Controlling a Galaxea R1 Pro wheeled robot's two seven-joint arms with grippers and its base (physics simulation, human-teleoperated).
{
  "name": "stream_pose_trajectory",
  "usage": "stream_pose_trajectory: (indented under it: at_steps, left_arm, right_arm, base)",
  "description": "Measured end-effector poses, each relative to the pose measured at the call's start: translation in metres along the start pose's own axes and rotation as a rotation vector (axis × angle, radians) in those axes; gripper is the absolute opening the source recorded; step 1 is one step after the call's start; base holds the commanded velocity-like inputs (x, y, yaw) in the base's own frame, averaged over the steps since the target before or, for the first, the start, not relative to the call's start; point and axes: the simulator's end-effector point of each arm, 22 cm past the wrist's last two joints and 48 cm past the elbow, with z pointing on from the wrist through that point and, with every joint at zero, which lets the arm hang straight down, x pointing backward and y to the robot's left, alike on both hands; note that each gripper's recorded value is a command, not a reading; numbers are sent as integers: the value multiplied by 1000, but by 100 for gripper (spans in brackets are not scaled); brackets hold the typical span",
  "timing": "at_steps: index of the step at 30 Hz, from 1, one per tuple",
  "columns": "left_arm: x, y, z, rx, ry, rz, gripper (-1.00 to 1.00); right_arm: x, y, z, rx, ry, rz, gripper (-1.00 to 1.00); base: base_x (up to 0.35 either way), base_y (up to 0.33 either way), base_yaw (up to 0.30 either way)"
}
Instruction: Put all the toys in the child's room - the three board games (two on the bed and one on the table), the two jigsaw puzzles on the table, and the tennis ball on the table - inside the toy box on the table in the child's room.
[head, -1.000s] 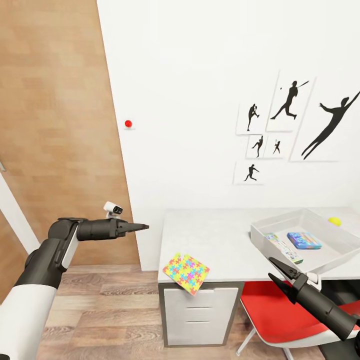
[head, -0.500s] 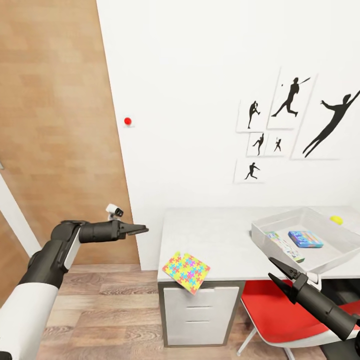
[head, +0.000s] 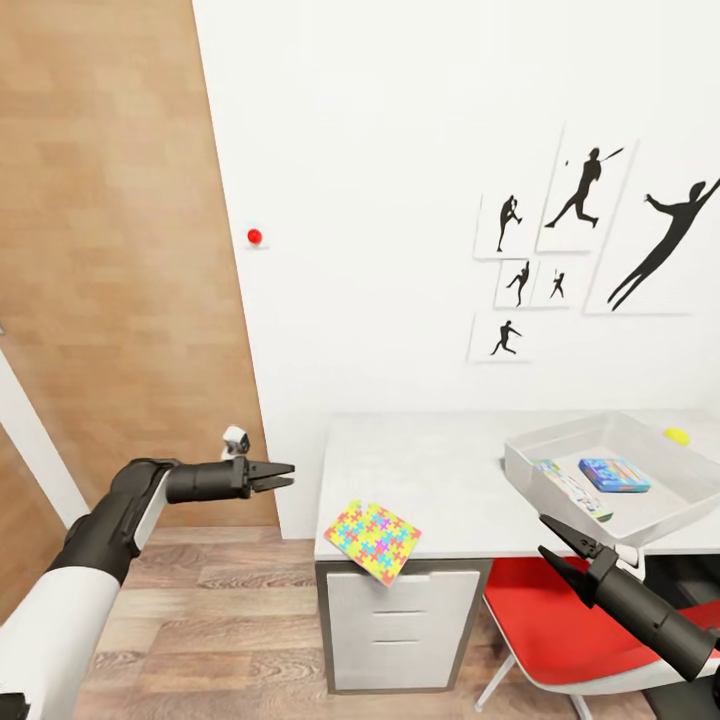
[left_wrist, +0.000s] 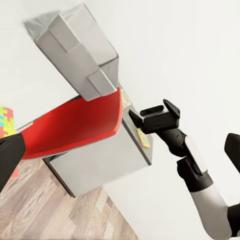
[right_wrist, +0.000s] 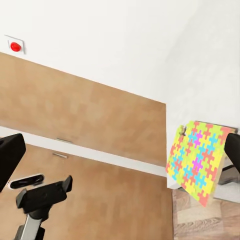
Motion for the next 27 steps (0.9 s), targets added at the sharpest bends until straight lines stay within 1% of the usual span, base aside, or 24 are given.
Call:
stream_pose_trajectory:
  at_steps: [5,7,9,11,17,21,27]
  left_arm:
    - [7,20,3,-45,6,-19,100]
    - [10,34,5,-86,6,-33,100]
    - [14,47,5,-117,4,-54,100]
    - [20,63,5,-146,3,-86,100]
    - [35,86,7,-171,8,-140,100]
    - [40,93,8,-171,8,-152,100]
    - [45,102,12,-173,9,-152,100]
  right_arm:
    - [1,-6,0,1,-1,-1,100]
    - [1,-8,1,-1,-2,0,100]
    - [2,-10,2,-2,-3,1,100]
    - [3,-12,2,-3,-3,1,100]
    - [4,-20,3,-4,-4,0,100]
    - [6,-24,4,-6,-5,3,100]
    - [9,-32,5,-7,-6,4,100]
  base:
    - [0,0,0]
    - [0,0,0]
    - [0,0,0]
    - [0,0,0]
    - [0,0,0]
    - [0,0,0]
    - [0,0,0]
